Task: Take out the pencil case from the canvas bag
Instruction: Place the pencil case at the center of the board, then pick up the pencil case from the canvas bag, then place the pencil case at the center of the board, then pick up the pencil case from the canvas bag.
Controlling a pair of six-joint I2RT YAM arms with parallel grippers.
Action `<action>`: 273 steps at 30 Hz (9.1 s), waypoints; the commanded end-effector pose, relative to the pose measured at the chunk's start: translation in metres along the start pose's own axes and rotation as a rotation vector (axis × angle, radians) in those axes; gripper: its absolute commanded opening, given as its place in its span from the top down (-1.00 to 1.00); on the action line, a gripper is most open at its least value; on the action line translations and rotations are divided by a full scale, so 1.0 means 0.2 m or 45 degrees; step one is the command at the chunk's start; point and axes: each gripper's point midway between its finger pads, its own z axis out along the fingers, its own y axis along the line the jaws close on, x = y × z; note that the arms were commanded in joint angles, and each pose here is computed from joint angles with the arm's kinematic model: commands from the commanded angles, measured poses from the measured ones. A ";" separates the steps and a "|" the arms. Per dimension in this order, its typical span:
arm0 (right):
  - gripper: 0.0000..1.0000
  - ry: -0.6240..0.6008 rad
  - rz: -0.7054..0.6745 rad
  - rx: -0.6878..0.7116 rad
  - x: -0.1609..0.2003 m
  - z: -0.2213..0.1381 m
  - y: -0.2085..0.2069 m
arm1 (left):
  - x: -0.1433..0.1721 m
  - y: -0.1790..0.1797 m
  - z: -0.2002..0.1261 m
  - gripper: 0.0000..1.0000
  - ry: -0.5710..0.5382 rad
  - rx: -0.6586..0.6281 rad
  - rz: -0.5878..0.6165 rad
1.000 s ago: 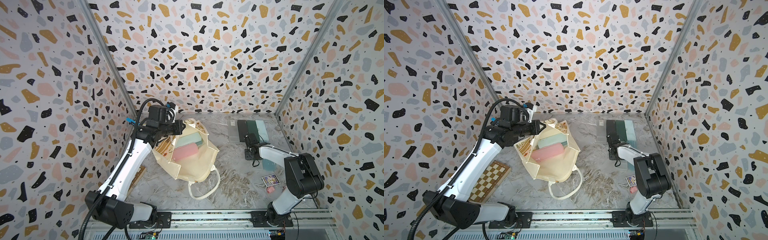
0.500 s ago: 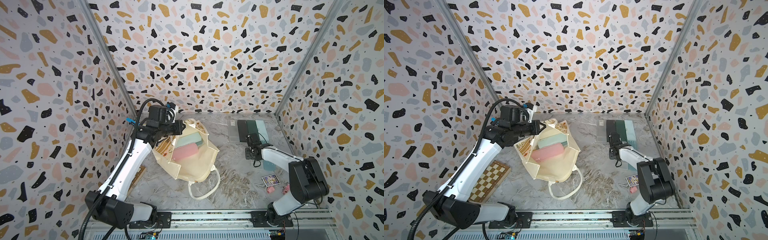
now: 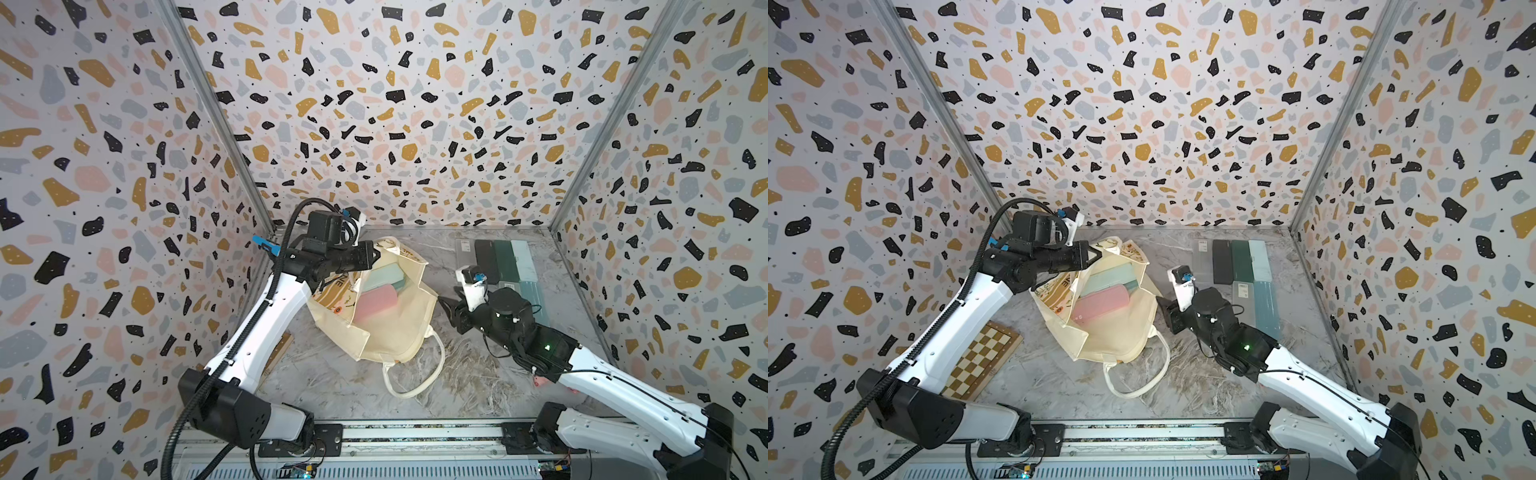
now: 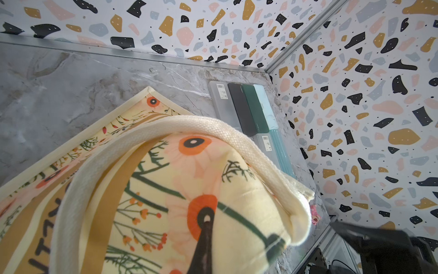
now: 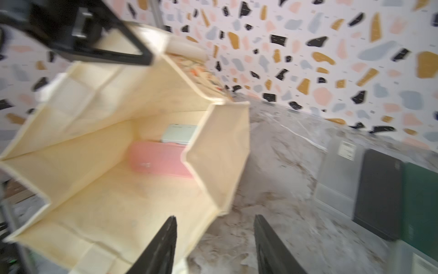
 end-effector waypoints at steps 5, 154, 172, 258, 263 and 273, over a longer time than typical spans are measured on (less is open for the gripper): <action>0.09 0.163 -0.117 -0.212 0.18 0.22 0.35 | -0.14 -0.09 -0.01 1.00 -0.096 0.061 0.011; -0.10 -0.507 0.460 0.303 -0.64 -0.32 -0.32 | -0.17 0.26 -0.03 1.00 -0.013 -0.542 0.200; -0.09 -0.041 0.469 0.657 -0.09 -0.32 -0.68 | -0.65 0.24 -0.14 1.00 -0.190 -0.510 0.317; -0.28 0.069 0.170 -0.156 0.09 0.04 0.02 | 0.03 -0.21 0.03 1.00 -0.041 0.236 0.053; -0.06 0.176 0.083 -0.225 0.19 0.17 0.21 | 0.03 -0.22 0.02 1.00 -0.042 0.243 0.068; 0.01 0.443 0.027 -0.101 0.49 0.53 0.30 | 0.04 -0.22 -0.02 1.00 -0.049 0.215 0.107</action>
